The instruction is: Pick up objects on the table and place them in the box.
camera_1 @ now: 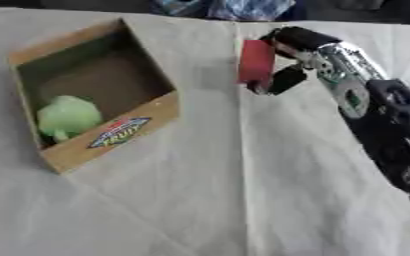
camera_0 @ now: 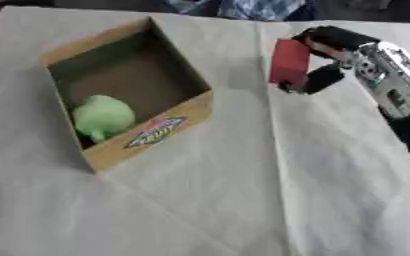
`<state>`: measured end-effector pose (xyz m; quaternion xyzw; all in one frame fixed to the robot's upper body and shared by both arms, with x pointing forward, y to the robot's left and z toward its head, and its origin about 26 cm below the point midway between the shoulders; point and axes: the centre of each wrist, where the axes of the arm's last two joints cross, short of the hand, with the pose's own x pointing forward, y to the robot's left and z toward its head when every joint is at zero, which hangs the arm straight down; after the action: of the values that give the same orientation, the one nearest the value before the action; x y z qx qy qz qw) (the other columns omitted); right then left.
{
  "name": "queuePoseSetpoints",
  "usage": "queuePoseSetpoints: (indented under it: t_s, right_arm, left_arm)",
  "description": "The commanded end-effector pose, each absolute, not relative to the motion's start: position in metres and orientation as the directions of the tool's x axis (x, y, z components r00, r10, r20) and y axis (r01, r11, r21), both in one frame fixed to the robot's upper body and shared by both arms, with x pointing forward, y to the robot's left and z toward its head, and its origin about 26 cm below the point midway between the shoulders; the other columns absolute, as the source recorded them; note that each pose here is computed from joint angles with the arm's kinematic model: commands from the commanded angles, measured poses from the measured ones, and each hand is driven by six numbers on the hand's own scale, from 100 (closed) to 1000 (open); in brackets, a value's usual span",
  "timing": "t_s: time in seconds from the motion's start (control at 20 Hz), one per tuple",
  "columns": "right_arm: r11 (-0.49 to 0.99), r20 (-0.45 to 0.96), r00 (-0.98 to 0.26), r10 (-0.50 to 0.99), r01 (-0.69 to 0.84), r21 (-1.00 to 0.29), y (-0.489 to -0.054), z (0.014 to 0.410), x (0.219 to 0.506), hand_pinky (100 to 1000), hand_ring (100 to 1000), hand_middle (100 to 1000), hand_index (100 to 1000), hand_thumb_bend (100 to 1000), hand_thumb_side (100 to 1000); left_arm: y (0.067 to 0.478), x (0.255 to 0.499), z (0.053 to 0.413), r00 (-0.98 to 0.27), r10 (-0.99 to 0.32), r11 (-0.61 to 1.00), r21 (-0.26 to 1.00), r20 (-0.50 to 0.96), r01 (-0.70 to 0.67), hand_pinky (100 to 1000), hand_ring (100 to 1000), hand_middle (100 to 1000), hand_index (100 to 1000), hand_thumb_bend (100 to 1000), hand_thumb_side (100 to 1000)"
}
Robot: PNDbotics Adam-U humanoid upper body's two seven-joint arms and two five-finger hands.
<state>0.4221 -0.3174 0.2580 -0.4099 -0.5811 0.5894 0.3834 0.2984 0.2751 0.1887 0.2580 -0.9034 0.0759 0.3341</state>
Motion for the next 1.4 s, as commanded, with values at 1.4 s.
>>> queuePoseSetpoints:
  t_s: [1.4]
  right_arm:
    - [-0.011, 0.005, -0.674, 0.738, -0.020, -1.000, -0.135, 0.315, 0.455, 818, 755, 586, 841, 206, 505]
  left_arm:
    - [0.271, 0.299, 0.200, -0.689, -0.407, 0.875, 0.041, 0.600, -0.482, 638, 797, 1000, 722, 296, 1000]
